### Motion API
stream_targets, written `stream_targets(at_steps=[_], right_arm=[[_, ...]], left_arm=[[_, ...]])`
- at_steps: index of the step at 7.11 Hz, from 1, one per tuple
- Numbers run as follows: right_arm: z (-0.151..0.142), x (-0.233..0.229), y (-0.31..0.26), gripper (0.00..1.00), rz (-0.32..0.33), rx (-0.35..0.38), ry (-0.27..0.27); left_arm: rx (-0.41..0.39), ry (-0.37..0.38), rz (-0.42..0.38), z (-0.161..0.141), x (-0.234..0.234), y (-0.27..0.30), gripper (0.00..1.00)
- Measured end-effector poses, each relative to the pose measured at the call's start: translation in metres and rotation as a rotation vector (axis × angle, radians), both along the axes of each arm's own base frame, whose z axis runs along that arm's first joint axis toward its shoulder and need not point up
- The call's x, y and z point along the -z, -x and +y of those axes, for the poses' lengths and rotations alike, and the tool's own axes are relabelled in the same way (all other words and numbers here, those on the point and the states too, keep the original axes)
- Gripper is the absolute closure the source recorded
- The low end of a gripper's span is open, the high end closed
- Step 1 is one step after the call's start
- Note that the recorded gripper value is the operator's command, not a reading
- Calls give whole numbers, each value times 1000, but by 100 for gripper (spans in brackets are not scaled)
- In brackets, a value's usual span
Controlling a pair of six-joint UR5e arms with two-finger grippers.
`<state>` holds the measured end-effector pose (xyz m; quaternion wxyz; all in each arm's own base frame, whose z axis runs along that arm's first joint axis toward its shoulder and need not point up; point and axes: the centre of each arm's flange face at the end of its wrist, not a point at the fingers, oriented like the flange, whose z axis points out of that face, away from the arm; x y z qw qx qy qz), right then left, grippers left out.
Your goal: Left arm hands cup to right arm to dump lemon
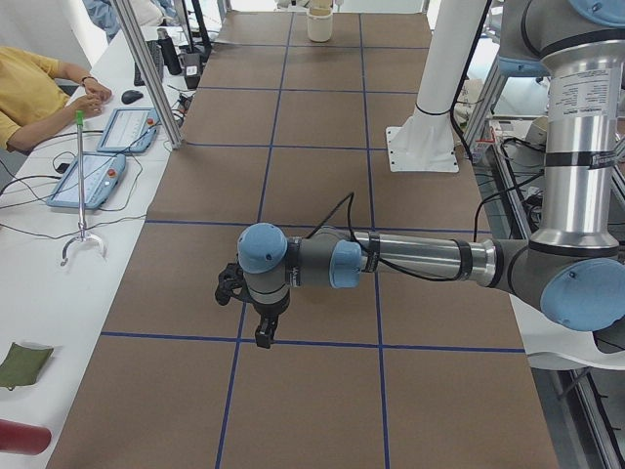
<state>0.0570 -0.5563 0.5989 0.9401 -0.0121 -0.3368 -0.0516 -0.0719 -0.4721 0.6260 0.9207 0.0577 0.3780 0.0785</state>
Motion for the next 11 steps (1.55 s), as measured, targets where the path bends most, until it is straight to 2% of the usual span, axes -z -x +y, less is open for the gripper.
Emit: stream_targets(at_steps=[4, 8, 11], right_arm=[[1, -2, 2, 0, -1, 4, 3], [-3, 0, 9, 0, -4, 12, -41], [-3, 0, 12, 0, -6, 16, -44]], left_arm=[[-1, 3, -9, 2, -3, 1, 0], [-1, 7, -8, 2, -5, 0, 0], [-1, 7, -8, 2, -5, 0, 0]])
